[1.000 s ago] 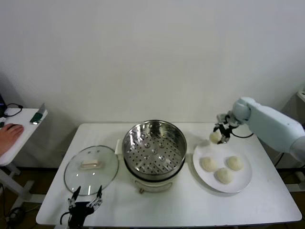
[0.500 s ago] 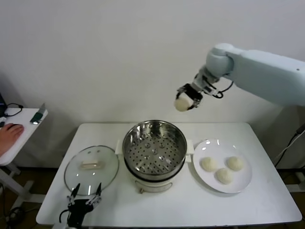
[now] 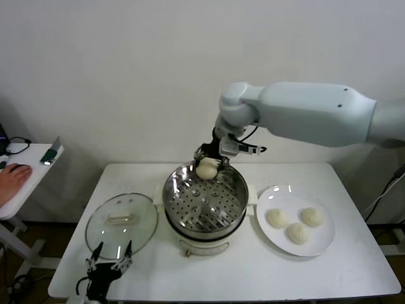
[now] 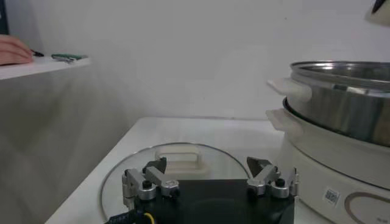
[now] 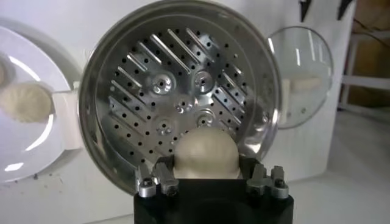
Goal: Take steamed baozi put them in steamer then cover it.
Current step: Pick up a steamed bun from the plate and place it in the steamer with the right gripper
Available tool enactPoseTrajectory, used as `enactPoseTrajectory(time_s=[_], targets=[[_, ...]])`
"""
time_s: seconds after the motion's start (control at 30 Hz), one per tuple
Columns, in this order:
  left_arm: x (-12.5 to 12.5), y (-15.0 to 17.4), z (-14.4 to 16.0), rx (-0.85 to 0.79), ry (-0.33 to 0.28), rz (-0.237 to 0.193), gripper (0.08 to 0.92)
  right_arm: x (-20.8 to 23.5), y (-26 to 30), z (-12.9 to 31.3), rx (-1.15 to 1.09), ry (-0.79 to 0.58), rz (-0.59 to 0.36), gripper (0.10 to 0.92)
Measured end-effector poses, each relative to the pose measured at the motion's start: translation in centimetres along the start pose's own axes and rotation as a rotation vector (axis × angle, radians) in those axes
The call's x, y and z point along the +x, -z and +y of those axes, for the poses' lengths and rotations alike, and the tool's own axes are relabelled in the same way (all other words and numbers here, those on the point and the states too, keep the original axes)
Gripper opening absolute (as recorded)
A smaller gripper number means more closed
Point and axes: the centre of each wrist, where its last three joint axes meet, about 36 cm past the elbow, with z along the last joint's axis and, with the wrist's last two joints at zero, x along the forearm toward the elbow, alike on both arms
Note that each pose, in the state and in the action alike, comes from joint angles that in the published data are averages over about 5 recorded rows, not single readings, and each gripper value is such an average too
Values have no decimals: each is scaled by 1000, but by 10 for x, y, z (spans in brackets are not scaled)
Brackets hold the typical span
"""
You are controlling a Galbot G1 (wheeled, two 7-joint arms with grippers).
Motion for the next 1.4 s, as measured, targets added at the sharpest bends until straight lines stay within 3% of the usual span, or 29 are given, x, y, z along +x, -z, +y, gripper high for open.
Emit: enactPoseTrajectory(time_s=[0.43,0.87,1.1,1.4], targets=[[-2,-5,3,-2,4,5,823,-63,-9,10,7,32,-23,701],[-4,-7,2,-1,7,1,823,-95,-18,12,-4,21,-29,706],[-4,-6,1,1,10,-4,823,-94,-23,15,-8,0,-31,813],[-1,-7,1,-4,9,1,823,-44,-37,22,-104,-36,-52,823]])
